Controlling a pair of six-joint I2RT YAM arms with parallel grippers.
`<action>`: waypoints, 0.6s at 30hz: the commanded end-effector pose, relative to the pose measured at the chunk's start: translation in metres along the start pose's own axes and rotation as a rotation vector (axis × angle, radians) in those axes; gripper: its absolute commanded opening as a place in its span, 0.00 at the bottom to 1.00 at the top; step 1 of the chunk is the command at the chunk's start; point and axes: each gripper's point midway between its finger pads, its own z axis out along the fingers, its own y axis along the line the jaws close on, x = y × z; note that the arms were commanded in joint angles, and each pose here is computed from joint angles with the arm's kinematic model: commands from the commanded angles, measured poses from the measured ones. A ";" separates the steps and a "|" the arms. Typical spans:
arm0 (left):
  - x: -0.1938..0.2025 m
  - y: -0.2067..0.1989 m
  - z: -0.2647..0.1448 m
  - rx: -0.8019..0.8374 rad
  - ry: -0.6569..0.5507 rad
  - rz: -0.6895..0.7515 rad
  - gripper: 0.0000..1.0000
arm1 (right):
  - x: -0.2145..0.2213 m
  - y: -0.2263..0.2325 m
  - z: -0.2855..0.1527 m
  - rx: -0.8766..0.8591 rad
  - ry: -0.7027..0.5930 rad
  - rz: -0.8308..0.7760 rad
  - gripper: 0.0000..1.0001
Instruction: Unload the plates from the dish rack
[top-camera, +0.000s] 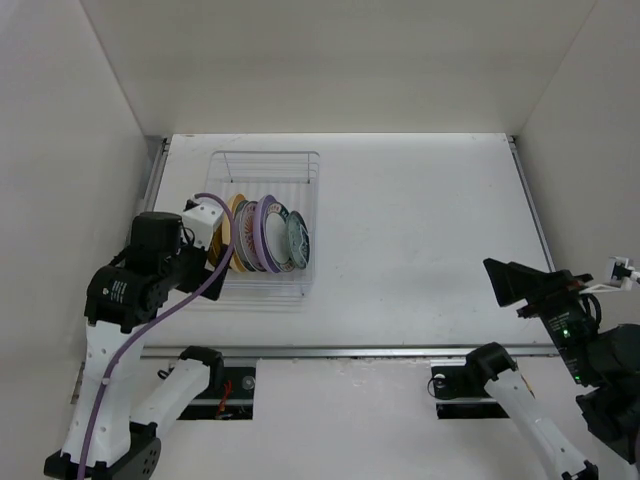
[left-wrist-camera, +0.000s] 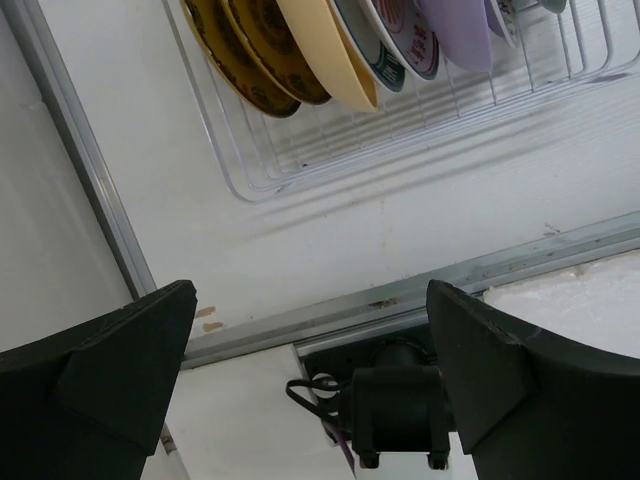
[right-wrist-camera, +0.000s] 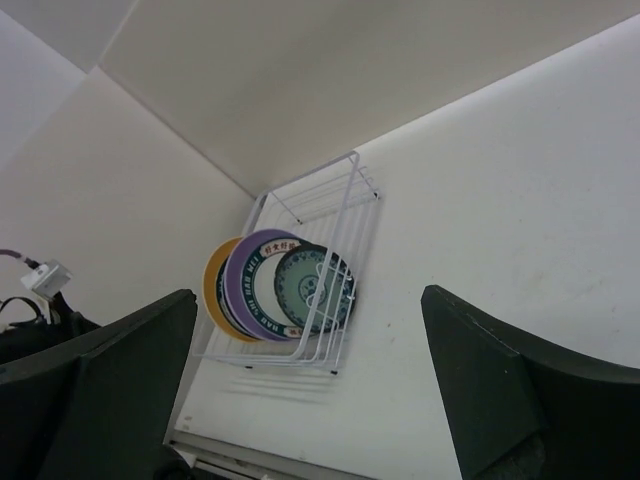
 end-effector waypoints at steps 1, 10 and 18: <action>-0.005 -0.008 0.001 0.036 -0.023 -0.034 1.00 | 0.005 0.006 0.004 -0.012 0.048 -0.001 1.00; -0.056 -0.022 -0.022 0.229 -0.008 0.131 1.00 | -0.016 0.000 0.039 0.121 0.038 -0.089 1.00; -0.191 -0.001 0.003 0.110 -0.058 0.227 1.00 | -0.038 -0.024 0.092 0.372 0.022 -0.211 1.00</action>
